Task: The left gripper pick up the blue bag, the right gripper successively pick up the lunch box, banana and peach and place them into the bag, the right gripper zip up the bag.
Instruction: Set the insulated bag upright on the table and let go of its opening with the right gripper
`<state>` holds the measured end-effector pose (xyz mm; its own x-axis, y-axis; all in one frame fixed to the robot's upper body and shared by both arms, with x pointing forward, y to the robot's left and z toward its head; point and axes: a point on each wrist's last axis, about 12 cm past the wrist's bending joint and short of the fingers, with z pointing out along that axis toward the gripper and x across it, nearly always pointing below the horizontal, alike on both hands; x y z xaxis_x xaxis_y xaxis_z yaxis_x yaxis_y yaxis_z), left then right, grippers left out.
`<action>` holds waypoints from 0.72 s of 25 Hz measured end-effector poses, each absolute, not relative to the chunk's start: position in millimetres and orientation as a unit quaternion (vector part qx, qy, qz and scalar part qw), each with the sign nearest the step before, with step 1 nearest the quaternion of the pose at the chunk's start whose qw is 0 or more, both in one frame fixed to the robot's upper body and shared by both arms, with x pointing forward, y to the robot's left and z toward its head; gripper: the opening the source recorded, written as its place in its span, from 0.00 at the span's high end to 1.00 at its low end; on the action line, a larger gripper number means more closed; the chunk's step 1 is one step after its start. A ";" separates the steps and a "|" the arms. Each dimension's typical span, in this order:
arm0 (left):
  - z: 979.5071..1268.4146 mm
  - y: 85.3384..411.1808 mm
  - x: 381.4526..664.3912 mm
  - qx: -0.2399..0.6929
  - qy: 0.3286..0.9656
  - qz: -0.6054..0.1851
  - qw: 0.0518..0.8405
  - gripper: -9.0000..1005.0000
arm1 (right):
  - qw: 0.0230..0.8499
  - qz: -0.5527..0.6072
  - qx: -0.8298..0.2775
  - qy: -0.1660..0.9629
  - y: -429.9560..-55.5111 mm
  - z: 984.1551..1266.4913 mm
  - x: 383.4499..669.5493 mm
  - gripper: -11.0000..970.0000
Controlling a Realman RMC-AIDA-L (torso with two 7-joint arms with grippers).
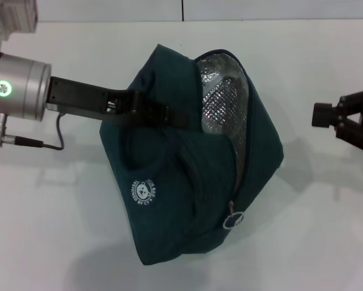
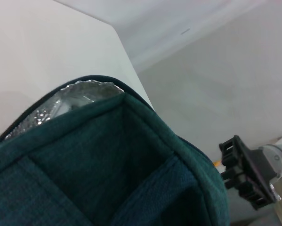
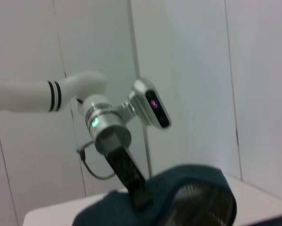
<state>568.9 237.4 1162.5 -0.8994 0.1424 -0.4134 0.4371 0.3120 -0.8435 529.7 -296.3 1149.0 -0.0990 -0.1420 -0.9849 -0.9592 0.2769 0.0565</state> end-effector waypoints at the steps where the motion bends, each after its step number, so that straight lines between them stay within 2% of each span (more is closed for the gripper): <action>1: 1162.1 238.9 568.6 0.179 0.800 -0.557 0.133 0.95 | 0.497 0.402 -0.446 0.627 -296.8 1146.5 529.8 0.91; 9: 1160.2 245.1 566.2 0.172 0.801 -0.557 0.137 0.95 | 0.446 0.372 -0.469 0.666 -287.1 1128.0 535.5 0.87; 14: 1160.6 245.4 566.3 0.172 0.801 -0.557 0.138 0.95 | 0.435 0.375 -0.478 0.664 -276.0 1125.3 542.7 0.67; 17: 1161.1 245.3 566.8 0.173 0.801 -0.557 0.138 0.95 | 0.432 0.374 -0.483 0.664 -271.1 1125.0 546.1 0.41; 18: 1161.3 245.1 567.0 0.173 0.801 -0.557 0.138 0.95 | 0.431 0.373 -0.484 0.664 -270.5 1124.9 546.6 0.41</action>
